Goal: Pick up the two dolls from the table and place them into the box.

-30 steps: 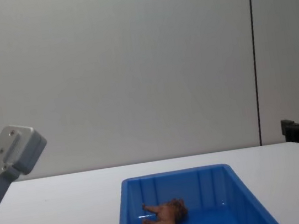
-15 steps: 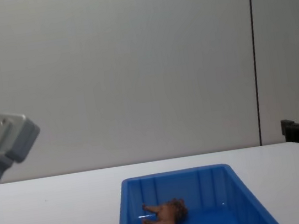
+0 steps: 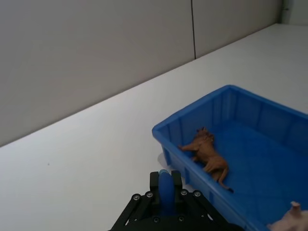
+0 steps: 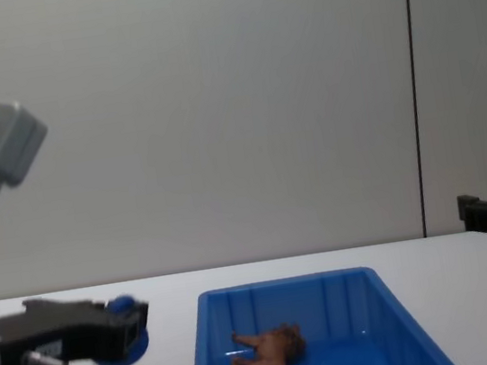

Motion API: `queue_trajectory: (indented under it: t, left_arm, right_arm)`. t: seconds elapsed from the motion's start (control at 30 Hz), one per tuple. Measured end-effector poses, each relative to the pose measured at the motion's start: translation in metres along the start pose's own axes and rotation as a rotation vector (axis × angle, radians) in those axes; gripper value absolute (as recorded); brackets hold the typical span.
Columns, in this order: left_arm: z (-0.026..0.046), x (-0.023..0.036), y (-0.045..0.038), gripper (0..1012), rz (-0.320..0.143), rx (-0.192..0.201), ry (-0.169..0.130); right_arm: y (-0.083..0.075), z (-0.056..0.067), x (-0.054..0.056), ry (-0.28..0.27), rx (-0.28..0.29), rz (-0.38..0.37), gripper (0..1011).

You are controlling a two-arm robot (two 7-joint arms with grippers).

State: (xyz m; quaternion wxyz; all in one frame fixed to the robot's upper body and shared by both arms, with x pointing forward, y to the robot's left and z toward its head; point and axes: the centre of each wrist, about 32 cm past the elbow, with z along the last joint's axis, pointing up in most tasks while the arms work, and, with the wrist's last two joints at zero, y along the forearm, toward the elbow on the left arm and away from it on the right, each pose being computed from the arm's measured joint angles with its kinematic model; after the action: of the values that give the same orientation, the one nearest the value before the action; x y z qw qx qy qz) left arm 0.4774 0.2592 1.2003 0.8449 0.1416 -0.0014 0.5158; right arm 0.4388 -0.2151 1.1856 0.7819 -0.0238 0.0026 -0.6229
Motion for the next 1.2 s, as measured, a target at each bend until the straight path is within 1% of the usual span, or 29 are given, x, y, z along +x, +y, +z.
queue_trajectory:
  t: [0.03, 0.13, 0.3, 0.4, 0.53, 0.6, 0.63, 0.67, 0.7, 0.73, 0.77, 0.83, 0.87, 0.9, 1.0, 1.03, 1.07, 1.13, 1.2]
  left_arm:
    - [0.0, 0.0, 0.0, 140, 0.0, 0.0, 0.0]
    - [0.0088, 0.0001, -0.0004, 119, -0.033, -0.034, -0.013]
    - [0.0177, -0.0008, -0.0024, 106, -0.078, -0.07, -0.023]
    - [0.0251, -0.0031, -0.0057, 106, -0.124, -0.1, -0.028]
    - [0.0303, -0.0057, -0.0091, 106, -0.167, -0.121, -0.03]
    - [0.0362, -0.0089, -0.0133, 111, -0.206, -0.142, -0.033]
    - [0.0362, -0.0089, -0.0133, 130, -0.206, -0.142, -0.033]
    - [0.0383, -0.0105, -0.0155, 175, -0.227, -0.15, -0.034]
    - [0.0403, -0.0122, -0.0179, 195, -0.247, -0.157, -0.035]
    - [0.0414, -0.0131, -0.0192, 213, -0.256, -0.161, -0.035]
    - [0.0414, -0.0131, -0.0192, 250, -0.256, -0.161, -0.035]
    - [0.0463, -0.0167, -0.0249, 322, -0.292, -0.176, -0.035]
    - [0.0472, -0.0175, -0.0259, 322, -0.299, -0.179, -0.035]
    - [0.048, -0.0181, -0.0269, 381, -0.306, -0.181, -0.035]
    - [0.0512, -0.0207, -0.0305, 462, -0.331, -0.19, -0.036]
    - [0.0518, -0.0211, -0.0311, 518, -0.335, -0.192, -0.036]
    - [0.0532, -0.0222, -0.0327, 518, -0.346, -0.196, -0.036]
    - [0.0542, -0.0231, -0.0338, 600, -0.353, -0.199, -0.036]
    - [0.0558, -0.0242, -0.0353, 639, -0.364, -0.204, -0.037]
  right_arm:
    - [0.0, 0.0, 0.0, 0.0, 0.0, 0.0, 1001]
    - [0.0, 0.0, 0.0, 0.0, 0.0, 0.0, 1001]
    - [0.0, 0.0, 0.0, 0.0, 0.0, 0.0, 1001]
    - [0.0, 0.0, 0.0, 0.0, 0.0, 0.0, 1001]
    - [0.0, 0.0, 0.0, 0.0, 0.0, 0.0, 1001]
    - [0.0, 0.0, 0.0, 0.0, 0.0, 0.0, 1001]
    - [0.0, 0.0, 0.0, 0.0, 0.0, 0.0, 1001]
    - [0.0, 0.0, 0.0, 0.0, 0.0, 0.0, 1001]
    - [0.0, 0.0, 0.0, 0.0, 0.0, 0.0, 1001]
    - [0.0, 0.0, 0.0, 0.0, 0.0, 0.0, 1001]
    - [0.0, 0.0, 0.0, 0.0, 0.0, 0.0, 1001]
    - [0.0, 0.0, 0.0, 0.0, 0.0, 0.0, 1001]
    - [0.0, 0.0, 0.0, 0.0, 0.0, 0.0, 1001]
    - [0.0, 0.0, 0.0, 0.0, 0.0, 0.0, 1001]
    - [0.0, 0.0, 0.0, 0.0, 0.0, 0.0, 1001]
    - [0.0, 0.0, 0.0, 0.0, 0.0, 0.0, 1001]
    - [0.0, 0.0, 0.0, 0.0, 0.0, 0.0, 1001]
    - [0.0, 0.0, 0.0, 0.0, 0.0, 0.0, 1001]
    - [0.0, 0.0, 0.0, 0.0, 0.0, 0.0, 1001]
